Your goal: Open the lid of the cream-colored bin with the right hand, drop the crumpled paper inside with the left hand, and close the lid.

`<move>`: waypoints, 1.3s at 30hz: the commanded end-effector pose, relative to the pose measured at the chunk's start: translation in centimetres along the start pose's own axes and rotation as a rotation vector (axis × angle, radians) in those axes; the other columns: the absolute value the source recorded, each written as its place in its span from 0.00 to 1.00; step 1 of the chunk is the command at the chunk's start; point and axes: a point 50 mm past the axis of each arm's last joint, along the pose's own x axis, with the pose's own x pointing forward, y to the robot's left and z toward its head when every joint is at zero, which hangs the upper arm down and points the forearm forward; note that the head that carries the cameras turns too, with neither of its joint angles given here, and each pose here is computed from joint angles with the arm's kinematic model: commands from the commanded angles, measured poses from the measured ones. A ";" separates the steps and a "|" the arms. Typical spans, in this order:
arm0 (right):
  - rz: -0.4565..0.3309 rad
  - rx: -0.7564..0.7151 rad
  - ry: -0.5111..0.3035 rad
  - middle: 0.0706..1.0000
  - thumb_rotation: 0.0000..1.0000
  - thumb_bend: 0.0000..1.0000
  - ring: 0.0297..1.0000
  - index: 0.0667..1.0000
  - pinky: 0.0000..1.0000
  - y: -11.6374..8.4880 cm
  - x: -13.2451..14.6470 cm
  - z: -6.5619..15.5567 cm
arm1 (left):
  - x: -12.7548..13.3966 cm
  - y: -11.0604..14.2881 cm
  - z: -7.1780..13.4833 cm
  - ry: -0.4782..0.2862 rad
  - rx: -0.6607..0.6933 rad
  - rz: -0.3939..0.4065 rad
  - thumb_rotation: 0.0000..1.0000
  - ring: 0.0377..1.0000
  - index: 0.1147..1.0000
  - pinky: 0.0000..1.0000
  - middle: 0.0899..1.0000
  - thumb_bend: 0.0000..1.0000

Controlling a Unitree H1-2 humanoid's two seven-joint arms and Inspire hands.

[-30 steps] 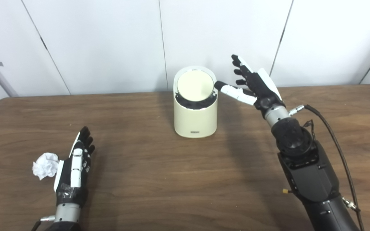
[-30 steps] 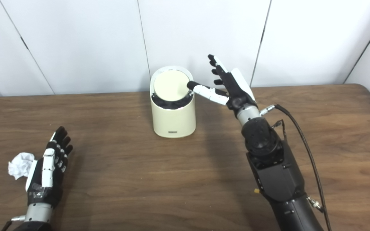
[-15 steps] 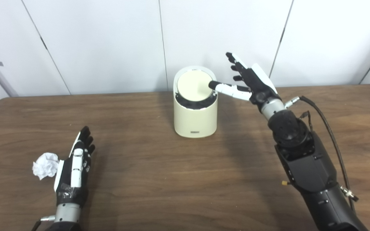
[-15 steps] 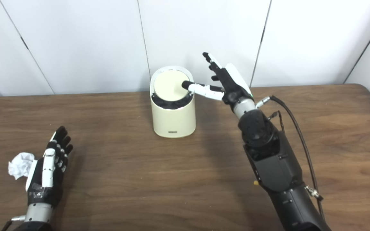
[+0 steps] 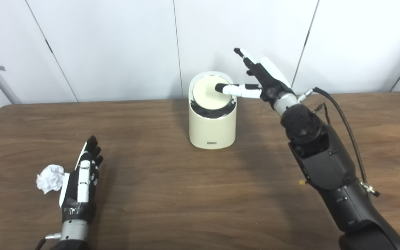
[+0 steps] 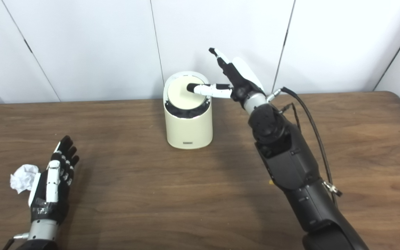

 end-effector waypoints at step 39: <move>-0.005 -0.172 -0.013 0.96 0.44 0.79 0.96 0.96 0.85 -0.5 2.3 1.9 | -1.5 -1.2 -1.7 0.039 -0.026 0.028 0.93 1.00 0.98 1.00 1.00 0.38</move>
